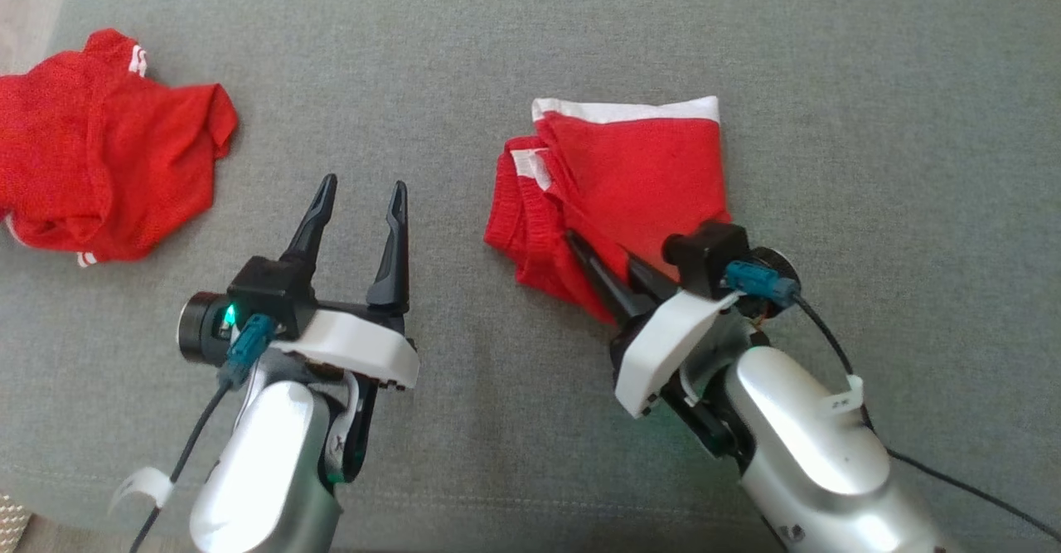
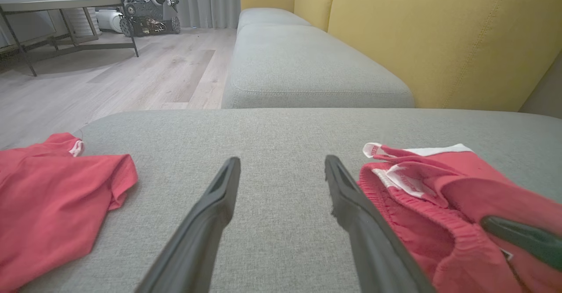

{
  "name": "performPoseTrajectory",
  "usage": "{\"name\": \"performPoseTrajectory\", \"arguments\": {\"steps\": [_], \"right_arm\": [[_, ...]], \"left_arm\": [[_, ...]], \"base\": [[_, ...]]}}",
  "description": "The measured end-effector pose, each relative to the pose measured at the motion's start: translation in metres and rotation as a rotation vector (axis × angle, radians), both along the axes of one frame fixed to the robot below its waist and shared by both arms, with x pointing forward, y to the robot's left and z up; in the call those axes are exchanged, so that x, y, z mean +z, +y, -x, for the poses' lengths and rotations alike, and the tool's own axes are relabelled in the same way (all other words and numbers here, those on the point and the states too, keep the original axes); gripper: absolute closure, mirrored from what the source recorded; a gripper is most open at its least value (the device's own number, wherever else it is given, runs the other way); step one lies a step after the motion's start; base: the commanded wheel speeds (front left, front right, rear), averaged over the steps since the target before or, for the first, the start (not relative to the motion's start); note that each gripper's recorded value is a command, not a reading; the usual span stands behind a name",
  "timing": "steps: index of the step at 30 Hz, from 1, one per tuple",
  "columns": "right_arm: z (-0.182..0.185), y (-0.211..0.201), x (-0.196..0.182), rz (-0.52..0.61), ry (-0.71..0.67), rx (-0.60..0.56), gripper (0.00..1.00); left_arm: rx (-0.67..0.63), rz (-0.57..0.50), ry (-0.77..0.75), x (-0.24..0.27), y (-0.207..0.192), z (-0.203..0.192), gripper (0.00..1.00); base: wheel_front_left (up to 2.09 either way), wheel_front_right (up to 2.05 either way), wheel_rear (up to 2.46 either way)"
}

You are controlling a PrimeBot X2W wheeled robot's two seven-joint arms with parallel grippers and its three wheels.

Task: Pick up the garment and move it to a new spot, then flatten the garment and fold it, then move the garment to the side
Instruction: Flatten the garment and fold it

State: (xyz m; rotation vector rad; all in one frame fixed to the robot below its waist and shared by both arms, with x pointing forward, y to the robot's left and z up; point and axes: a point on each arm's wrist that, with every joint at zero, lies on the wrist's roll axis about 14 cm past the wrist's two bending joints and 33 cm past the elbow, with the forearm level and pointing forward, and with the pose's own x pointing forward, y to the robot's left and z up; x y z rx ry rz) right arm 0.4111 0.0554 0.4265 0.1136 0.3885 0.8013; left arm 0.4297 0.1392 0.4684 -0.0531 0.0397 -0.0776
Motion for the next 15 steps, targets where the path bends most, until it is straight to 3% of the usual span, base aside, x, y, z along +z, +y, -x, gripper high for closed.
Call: {"name": "performPoseTrajectory", "arguments": {"steps": [6, 7, 8, 9, 10, 15], "right_arm": [[-0.002, 0.009, 0.005, -0.008, -0.027, 0.035, 1.0], [-0.002, 0.009, 0.005, -0.005, -0.029, 0.037, 0.96], [-0.002, 0.009, 0.005, -0.005, -0.032, 0.039, 0.68], [-0.001, 0.01, 0.006, -0.006, -0.035, 0.041, 0.11], [0.001, 0.011, 0.006, -0.008, -0.041, 0.046, 0.0], [0.008, 0.021, 0.022, -0.057, -0.086, 0.077, 0.0]], "left_arm": [[-0.008, 0.003, 0.009, -0.004, -0.003, -0.002, 0.0], [-0.01, 0.004, 0.009, -0.004, -0.004, -0.002, 0.0], [-0.012, 0.005, 0.01, -0.004, -0.005, -0.003, 0.0], [-0.013, 0.006, 0.009, -0.004, -0.006, -0.003, 0.0], [-0.015, 0.007, 0.009, -0.004, -0.006, -0.003, 0.0], [-0.023, 0.009, 0.004, -0.003, -0.009, -0.004, 0.0]], "base": [[0.0, 0.0, 0.0], [0.0, 0.0, 0.0], [0.0, 0.0, 0.0], [0.0, 0.0, 0.0], [0.0, 0.0, 0.0], [0.0, 0.0, 0.0]]}}
